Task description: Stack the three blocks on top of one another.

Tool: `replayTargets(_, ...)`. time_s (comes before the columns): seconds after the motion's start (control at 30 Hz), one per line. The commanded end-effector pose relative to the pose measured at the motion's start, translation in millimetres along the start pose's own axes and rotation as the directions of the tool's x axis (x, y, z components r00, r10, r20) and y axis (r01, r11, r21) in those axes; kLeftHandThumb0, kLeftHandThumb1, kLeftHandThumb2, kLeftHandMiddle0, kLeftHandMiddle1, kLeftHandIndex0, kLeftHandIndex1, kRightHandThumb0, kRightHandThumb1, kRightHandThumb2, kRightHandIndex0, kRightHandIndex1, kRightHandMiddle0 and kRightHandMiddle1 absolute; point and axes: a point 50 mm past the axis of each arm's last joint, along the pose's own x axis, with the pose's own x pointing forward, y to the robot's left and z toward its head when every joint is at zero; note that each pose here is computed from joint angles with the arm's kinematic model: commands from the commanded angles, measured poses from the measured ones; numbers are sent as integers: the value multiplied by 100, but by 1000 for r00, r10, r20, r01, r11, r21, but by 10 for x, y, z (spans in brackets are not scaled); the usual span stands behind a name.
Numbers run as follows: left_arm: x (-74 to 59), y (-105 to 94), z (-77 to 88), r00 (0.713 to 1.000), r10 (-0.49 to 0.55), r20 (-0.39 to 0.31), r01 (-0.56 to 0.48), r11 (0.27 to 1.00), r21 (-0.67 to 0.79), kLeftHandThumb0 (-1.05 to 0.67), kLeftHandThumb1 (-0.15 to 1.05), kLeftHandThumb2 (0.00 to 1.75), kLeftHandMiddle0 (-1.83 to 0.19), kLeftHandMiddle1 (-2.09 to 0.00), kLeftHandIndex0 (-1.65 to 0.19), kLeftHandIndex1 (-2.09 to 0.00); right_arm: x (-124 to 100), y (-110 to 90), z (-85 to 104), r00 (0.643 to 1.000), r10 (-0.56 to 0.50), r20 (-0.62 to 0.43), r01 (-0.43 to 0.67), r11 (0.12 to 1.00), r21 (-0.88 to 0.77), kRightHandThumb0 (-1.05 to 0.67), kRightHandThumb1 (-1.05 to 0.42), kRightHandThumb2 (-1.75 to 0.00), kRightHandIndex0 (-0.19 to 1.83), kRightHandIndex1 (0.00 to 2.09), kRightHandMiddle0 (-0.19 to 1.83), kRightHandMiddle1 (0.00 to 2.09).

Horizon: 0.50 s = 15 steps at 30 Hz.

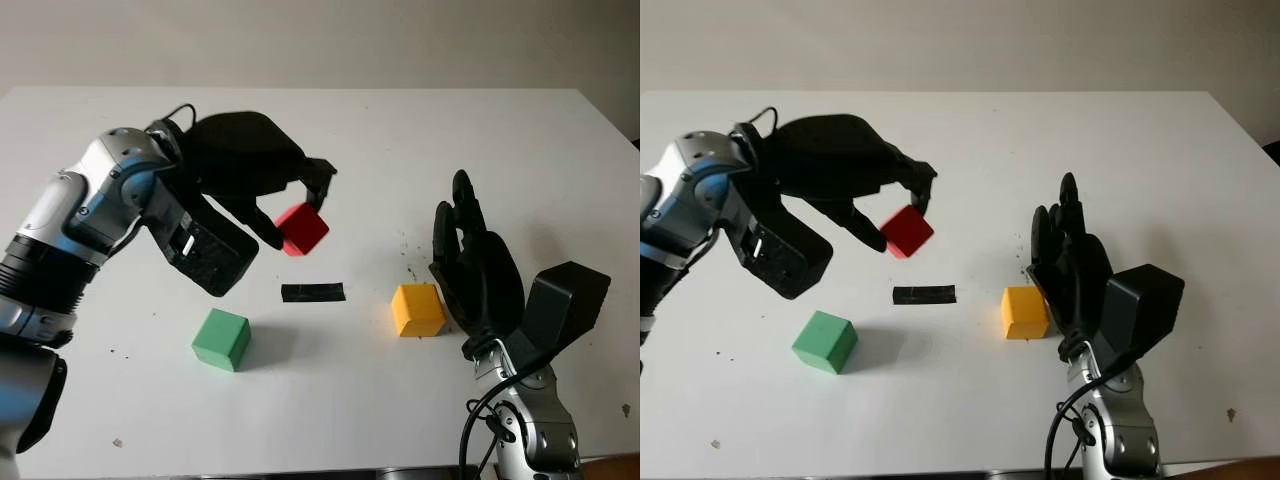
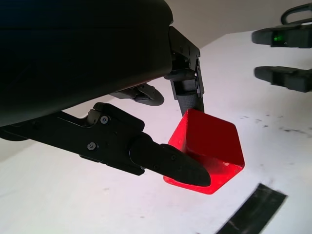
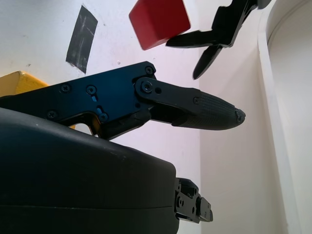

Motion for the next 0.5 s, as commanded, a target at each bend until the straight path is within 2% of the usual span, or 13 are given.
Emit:
replayTargets(0.0, 38, 38, 23, 1000, 12, 27, -12, 1000, -14, -49, 105, 12, -45, -5, -27, -134, -13, -5, 2, 1000, -6, 13, 6, 1000, 2, -70, -105, -64, -19, 0, -19, 0)
replayTargets(0.07, 68, -1, 25, 999, 14, 46, -12, 999, -48, -47, 105, 11, -45, -5, -27, -152, -23, -3, -3, 1000, -7, 6, 7, 1000, 4, -70, -105, -64, -19, 0, -19, 0)
replayTargets(0.13, 97, -45, 28, 998, 25, 66, -19, 996, -86, -45, 105, 10, -45, -6, -28, -156, -31, 1, 3, 1000, -7, 8, 7, 1000, 1, -70, -105, -64, -19, 0, -19, 0)
replayTargets(0.27, 158, -129, 21, 997, -9, 79, 22, 986, -166, -40, 105, 7, -40, -3, -29, -146, -39, -7, 6, 1000, -15, 14, 15, 1000, 3, -70, -105, -64, -19, 0, -19, 0)
replayTargets(0.47, 215, -242, 15, 993, -77, 89, 97, 966, -241, -48, 105, 8, -36, -2, -34, -136, -49, -15, 17, 1000, -11, 14, 11, 1000, -10, -70, -105, -64, -19, 0, -19, 0)
